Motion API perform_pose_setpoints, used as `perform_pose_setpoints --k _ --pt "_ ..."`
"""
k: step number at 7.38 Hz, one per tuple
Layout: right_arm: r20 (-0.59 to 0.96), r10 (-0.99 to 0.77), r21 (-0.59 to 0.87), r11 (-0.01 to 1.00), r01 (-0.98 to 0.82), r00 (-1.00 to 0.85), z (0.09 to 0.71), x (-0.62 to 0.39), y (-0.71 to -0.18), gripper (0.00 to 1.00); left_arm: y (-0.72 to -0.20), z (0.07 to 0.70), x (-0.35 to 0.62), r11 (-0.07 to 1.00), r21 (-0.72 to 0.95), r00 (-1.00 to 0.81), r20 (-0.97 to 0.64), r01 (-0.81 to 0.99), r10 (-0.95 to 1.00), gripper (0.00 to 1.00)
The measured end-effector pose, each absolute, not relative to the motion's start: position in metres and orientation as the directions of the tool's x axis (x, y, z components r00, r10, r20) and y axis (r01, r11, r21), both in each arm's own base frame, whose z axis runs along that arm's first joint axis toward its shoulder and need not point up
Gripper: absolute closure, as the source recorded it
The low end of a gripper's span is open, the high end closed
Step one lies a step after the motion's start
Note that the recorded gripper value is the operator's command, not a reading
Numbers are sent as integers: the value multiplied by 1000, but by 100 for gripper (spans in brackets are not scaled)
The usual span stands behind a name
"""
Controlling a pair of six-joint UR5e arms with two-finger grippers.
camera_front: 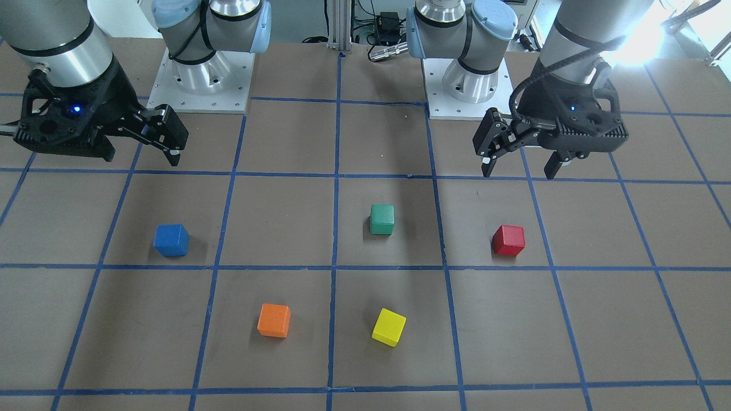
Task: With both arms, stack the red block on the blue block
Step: 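Lower the left gripper toward the red cube nearest it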
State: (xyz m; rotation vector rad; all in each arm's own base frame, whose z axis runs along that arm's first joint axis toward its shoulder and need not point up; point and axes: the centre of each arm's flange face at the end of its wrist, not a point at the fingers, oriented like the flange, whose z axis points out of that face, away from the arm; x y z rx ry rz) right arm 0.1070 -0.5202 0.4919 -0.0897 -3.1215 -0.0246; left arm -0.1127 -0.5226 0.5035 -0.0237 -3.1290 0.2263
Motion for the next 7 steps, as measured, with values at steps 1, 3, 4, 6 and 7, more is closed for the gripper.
perform_pose_setpoints --k 1,3,4,6,7 --pt "22 55 16 998 56 -998 492 107 -520 0 -525 502 -113 990 -137 -1000 5 15 16 0" --pt "29 50 16 999 50 -998 491 106 -520 0 -528 489 -109 996 -89 -1000 15 11 12 0" --pt "30 49 16 999 50 -998 491 105 -520 0 -529 475 -99 998 -57 -1000 16 11 12 0" --pt "31 49 16 999 49 -998 492 105 -520 0 -531 420 -57 999 0 -998 19 52 52 0" --pt "31 49 16 999 49 -998 491 105 -520 0 -528 384 -31 996 7 -996 21 85 85 0"
